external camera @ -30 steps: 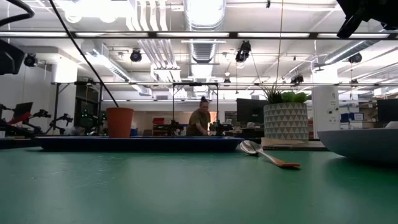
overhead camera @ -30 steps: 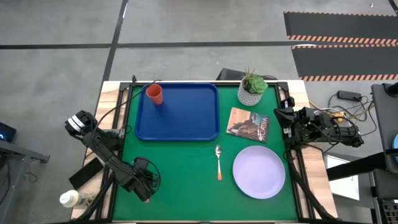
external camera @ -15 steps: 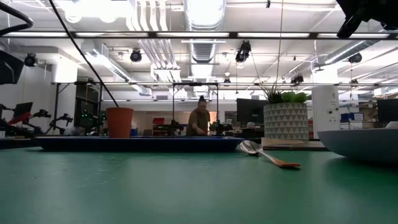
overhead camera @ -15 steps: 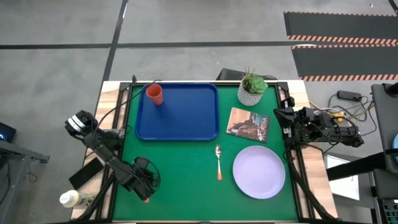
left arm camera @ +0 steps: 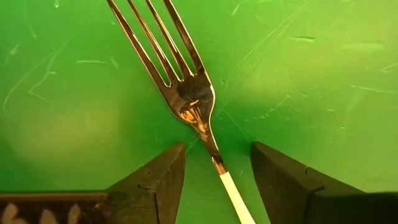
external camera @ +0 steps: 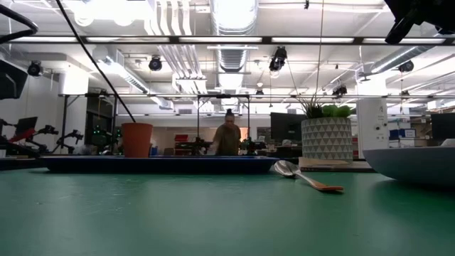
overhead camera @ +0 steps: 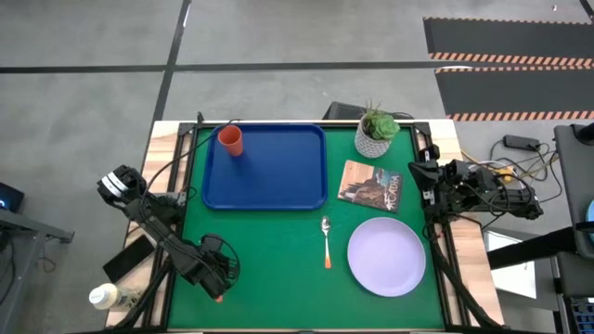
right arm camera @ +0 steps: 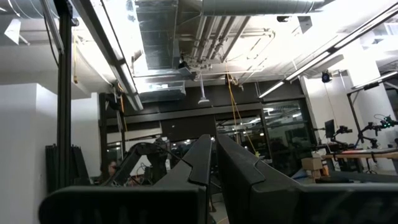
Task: Pick and place plate/cup/fork/spoon on tray
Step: Put the orange fork on the blue tray to the bottom right of the orange cup
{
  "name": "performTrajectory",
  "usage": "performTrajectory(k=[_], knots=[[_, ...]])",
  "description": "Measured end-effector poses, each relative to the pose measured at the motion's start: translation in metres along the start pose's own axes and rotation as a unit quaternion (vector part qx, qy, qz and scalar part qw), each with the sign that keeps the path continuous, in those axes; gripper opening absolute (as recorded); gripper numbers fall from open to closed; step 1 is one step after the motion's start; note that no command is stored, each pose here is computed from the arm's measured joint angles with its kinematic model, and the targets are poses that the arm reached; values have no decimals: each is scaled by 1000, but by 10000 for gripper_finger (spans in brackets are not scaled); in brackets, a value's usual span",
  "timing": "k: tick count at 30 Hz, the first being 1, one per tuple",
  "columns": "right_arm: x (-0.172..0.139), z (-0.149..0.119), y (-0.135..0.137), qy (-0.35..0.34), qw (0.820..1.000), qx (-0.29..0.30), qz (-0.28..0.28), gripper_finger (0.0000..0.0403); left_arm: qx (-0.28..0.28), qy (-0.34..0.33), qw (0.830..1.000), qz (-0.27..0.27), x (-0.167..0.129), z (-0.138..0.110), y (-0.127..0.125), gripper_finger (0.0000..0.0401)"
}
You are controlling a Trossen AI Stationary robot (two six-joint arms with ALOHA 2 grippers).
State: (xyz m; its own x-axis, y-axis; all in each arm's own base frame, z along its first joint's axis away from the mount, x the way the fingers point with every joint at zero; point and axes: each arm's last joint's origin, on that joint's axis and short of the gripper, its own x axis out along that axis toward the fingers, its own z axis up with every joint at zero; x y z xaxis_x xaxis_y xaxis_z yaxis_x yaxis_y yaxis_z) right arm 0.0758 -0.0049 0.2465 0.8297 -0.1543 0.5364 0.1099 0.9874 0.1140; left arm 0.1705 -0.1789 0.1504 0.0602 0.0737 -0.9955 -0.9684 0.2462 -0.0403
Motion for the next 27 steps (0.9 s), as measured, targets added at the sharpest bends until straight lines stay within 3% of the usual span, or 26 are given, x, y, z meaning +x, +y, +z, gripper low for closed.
performTrajectory(k=[14,27], knots=[[0,0,0,0,1000,0,0,18,0,2,1000,1,0,0,0,63],[0,0,0,0,1000,0,0,18,1,1,1000,2,0,0,0,14]])
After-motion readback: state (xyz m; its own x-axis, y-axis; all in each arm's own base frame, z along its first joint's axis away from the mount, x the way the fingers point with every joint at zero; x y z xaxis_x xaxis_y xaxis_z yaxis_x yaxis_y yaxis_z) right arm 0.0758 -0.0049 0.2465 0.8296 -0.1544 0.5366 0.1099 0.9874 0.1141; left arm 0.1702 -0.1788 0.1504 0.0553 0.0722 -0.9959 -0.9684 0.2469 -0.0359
